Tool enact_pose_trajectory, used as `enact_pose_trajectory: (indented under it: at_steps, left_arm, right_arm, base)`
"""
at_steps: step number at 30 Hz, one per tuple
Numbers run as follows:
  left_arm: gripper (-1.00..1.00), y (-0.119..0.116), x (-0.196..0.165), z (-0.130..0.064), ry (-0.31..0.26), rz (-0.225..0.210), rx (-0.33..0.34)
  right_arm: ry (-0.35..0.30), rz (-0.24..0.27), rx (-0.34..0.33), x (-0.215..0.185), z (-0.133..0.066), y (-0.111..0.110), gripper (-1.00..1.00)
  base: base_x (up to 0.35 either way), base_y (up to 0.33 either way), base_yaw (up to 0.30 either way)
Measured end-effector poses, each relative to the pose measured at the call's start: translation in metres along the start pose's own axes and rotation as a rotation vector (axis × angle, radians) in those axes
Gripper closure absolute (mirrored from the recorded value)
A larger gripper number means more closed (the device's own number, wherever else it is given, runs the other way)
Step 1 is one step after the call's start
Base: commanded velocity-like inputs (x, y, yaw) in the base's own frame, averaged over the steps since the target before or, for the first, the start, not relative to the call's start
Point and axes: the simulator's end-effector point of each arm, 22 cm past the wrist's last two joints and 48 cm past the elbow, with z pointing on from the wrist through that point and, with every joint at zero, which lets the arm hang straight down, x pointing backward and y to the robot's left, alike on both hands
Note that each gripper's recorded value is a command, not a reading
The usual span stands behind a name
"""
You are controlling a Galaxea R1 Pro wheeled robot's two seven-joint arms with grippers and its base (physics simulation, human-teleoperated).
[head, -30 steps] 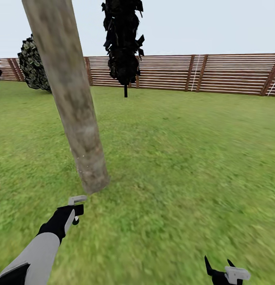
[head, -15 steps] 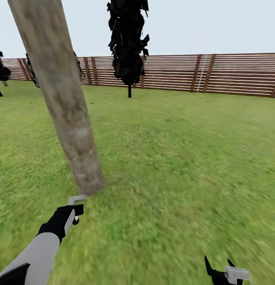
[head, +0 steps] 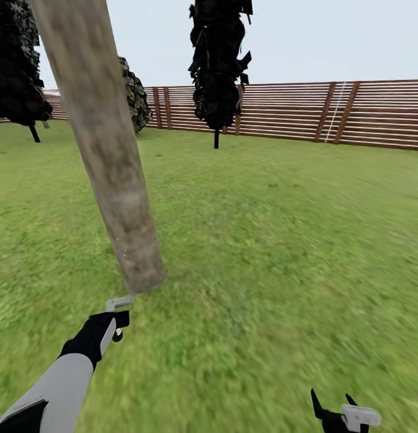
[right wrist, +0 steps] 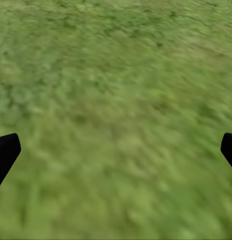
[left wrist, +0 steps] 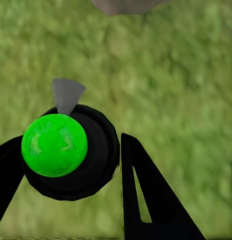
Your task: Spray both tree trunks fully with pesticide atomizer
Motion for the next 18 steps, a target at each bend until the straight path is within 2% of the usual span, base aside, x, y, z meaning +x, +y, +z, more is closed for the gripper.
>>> enact_pose_trajectory:
  at_steps: [13,18]
  left_arm:
    - [1.0,-0.0019,0.0004,0.0,0.0,0.0,0.004]
    - [1.0,-0.0056,0.0058,0.001,0.012,0.012,0.008]
  right_arm:
    - [0.0,0.0,0.0,0.0,0.0,0.0,-1.0]
    - [0.0,0.0,0.0,0.0,0.0,0.0,-1.0]
  base:
    - [0.034,-0.271,0.278]
    - [0.034,-0.072,0.13]
